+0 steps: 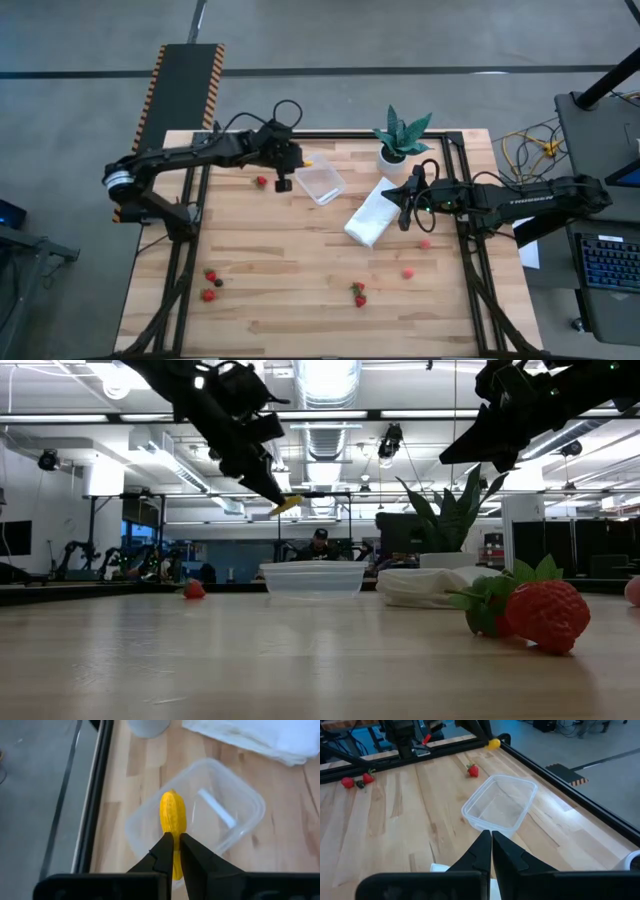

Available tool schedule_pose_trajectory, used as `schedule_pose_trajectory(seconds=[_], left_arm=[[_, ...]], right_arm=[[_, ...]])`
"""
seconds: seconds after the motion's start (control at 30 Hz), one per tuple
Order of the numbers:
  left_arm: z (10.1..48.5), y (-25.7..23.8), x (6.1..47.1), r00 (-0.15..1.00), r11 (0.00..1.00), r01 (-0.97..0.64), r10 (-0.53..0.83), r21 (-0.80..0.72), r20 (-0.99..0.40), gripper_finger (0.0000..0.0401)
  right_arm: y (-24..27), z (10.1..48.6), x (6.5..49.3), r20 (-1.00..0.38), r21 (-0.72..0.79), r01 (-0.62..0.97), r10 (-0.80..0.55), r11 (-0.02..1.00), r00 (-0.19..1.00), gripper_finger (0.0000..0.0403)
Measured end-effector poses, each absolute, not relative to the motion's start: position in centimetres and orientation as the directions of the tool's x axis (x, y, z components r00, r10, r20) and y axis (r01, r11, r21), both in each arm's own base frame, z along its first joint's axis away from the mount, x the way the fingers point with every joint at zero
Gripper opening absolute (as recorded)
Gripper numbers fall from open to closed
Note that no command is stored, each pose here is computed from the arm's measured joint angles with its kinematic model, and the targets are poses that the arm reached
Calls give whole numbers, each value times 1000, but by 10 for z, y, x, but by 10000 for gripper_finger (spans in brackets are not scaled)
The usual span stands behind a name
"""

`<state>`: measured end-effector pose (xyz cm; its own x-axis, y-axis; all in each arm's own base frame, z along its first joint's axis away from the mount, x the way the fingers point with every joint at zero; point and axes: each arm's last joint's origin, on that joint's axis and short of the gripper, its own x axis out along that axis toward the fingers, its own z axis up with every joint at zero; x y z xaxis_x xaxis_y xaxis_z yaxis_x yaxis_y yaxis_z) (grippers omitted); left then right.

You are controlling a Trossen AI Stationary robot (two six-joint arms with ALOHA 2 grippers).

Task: Pick and placing Produce into tupperware
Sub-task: Put the corn into the transparent bin

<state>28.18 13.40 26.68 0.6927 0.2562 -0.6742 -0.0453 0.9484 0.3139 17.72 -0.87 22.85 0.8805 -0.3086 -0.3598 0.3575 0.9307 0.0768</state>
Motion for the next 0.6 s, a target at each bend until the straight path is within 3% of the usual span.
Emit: schedule_pose_trajectory(seconds=[0.6], left_arm=[[192,154,331,717,974,-91,209,208,-665,11]], right_arm=[[-9,227,177,-363,69,356,-309,932,879,9]])
